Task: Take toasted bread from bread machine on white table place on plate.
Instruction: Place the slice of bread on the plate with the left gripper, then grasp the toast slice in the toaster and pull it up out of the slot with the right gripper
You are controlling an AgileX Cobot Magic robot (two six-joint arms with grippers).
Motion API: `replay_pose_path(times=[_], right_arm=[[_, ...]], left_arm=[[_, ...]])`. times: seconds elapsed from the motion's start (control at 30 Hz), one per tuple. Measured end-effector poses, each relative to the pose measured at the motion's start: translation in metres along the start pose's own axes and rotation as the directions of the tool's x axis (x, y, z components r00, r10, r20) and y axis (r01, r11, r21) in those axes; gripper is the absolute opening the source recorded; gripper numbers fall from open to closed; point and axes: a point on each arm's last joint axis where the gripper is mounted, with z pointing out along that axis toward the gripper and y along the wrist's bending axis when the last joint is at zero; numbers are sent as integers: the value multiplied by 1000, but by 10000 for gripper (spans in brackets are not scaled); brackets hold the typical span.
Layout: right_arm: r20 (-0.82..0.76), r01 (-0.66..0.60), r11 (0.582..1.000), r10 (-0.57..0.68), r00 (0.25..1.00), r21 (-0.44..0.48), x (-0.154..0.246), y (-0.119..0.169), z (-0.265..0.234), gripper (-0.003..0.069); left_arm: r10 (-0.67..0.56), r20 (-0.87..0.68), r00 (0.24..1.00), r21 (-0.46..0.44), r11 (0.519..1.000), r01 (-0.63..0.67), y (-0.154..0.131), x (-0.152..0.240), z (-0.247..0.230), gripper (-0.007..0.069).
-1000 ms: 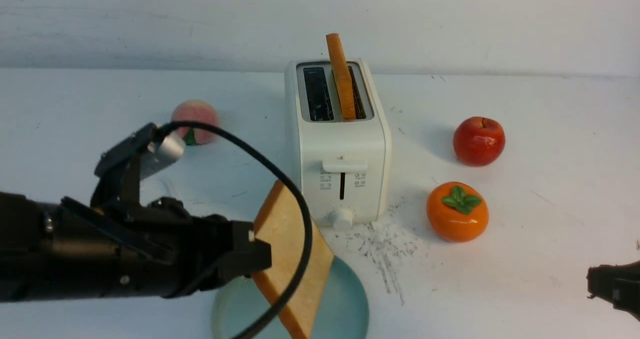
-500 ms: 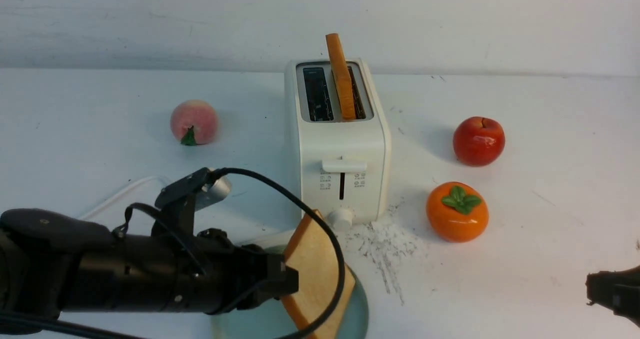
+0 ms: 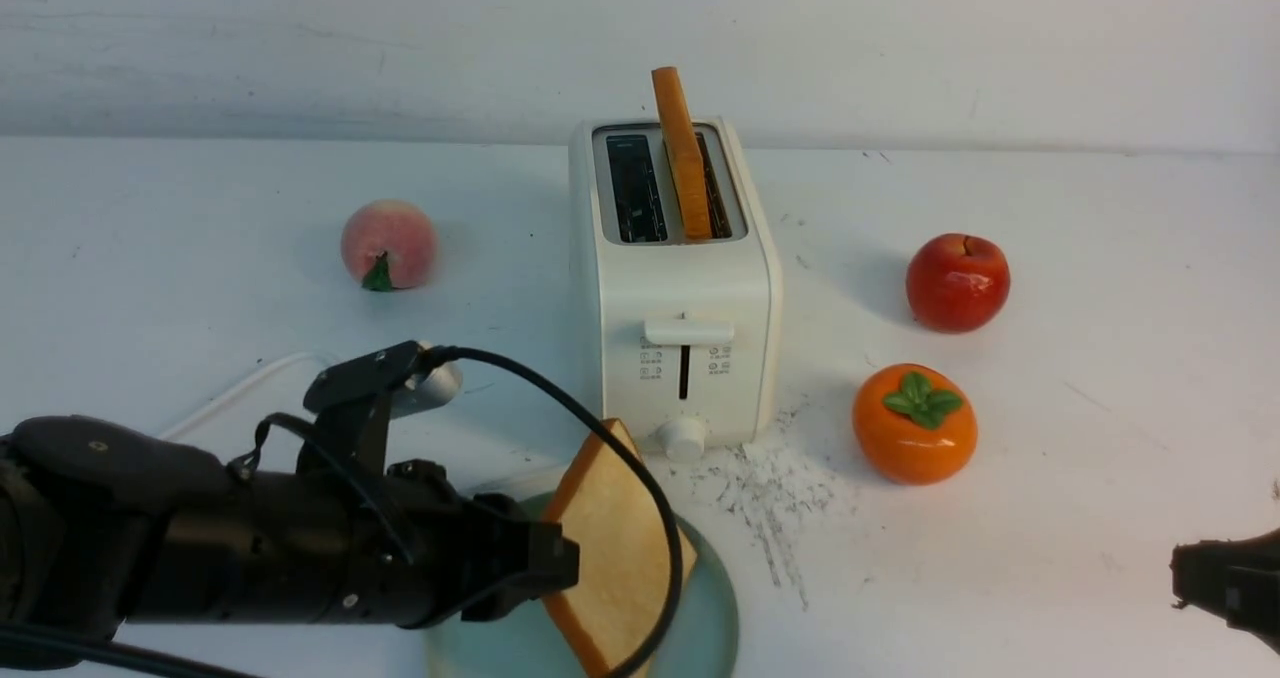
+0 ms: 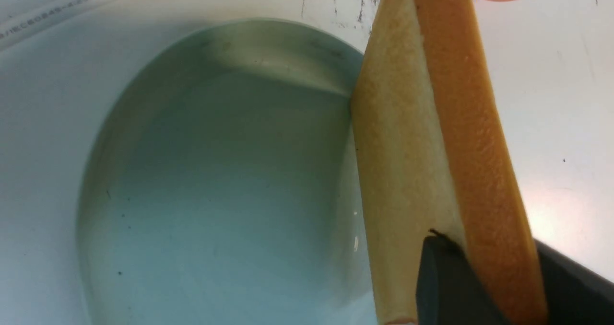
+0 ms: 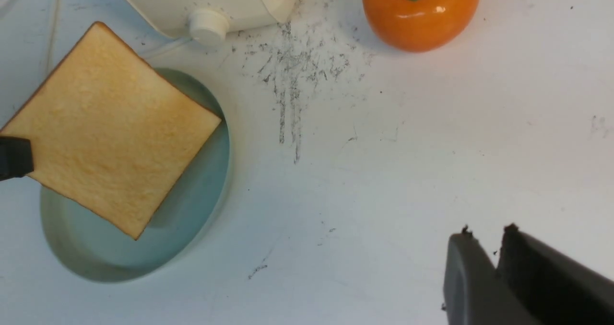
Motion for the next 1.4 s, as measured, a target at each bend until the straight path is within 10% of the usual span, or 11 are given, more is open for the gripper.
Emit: replay_pose_path(times=[0.3,0.8,0.93,1.1,1.4], right_arm=[[9,-4,1000,4,1000,-1,-1,0,0,114],[9,69,997,-69,998,-27,-3,3,0,125],[-27,60,996,-61,998,-61,-18,9,2,125],[-129,59,992,-74,989,-115,-56,16,19,125],[-95,208,953,-233,968,-218,-123,70,67,152]], left_arm=[[135,-45,990,27,991,-134,-6,5,-9,436],[294,-51,954,-136,945,-298,-13,11,-65,451],[192,-23,981,-208,959,-192,-17,10,-87,330],[170,74,983,-304,942,-141,-31,-1,-132,-1],[144,239,960,-402,915,-37,-31,13,-186,-14]])
